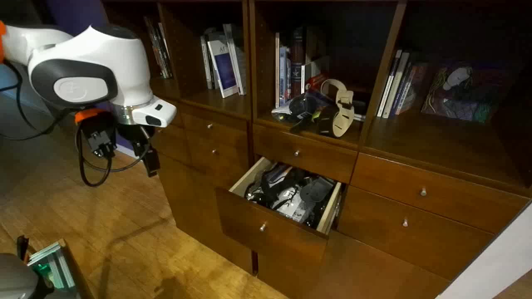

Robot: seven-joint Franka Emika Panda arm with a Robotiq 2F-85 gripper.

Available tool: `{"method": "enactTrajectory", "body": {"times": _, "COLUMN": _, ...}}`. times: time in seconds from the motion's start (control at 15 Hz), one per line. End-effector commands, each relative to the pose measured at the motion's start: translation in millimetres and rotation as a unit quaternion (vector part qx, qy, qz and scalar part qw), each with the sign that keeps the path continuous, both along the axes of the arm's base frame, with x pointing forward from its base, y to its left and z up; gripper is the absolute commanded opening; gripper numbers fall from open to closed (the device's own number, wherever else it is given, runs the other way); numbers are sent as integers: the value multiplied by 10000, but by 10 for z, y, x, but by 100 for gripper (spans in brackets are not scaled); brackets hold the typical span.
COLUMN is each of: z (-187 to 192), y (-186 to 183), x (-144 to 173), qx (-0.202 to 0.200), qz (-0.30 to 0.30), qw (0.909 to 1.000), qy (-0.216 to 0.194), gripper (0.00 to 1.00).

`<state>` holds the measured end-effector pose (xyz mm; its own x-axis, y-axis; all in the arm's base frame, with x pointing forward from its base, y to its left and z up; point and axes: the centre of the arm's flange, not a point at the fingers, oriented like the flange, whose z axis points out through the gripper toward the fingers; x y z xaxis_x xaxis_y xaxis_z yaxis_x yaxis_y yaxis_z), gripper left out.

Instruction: Close the drawer

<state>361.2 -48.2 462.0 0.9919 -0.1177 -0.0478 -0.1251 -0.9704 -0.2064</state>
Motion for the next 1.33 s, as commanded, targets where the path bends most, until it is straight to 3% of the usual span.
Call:
{"method": "enactTrajectory", "body": {"times": 0.0, "z": 0, "y": 0, "x": 0, "qx": 0, "qz": 0, "qw": 10000, "qy": 0, "gripper": 100}}
{"method": "enactTrajectory", "body": {"times": 0.4, "z": 0, "y": 0, "x": 0, "qx": 0, "qz": 0, "qw": 10000, "qy": 0, "gripper": 100}}
{"method": "enactTrajectory", "body": {"times": 0.8, "z": 234, "y": -332, "x": 455, "qx": -84, "qz": -277, "qw": 9974, "qy": -664, "gripper": 100}}
{"method": "enactTrajectory", "body": {"times": 1.13, "z": 359, "y": -772, "x": 789, "qx": -769, "qz": -805, "qw": 9891, "qy": -965, "gripper": 100}}
{"method": "enactTrajectory", "body": {"times": 1.27, "z": 350, "y": -984, "x": 862, "qx": -1329, "qz": -700, "qw": 9831, "qy": -1047, "gripper": 100}}
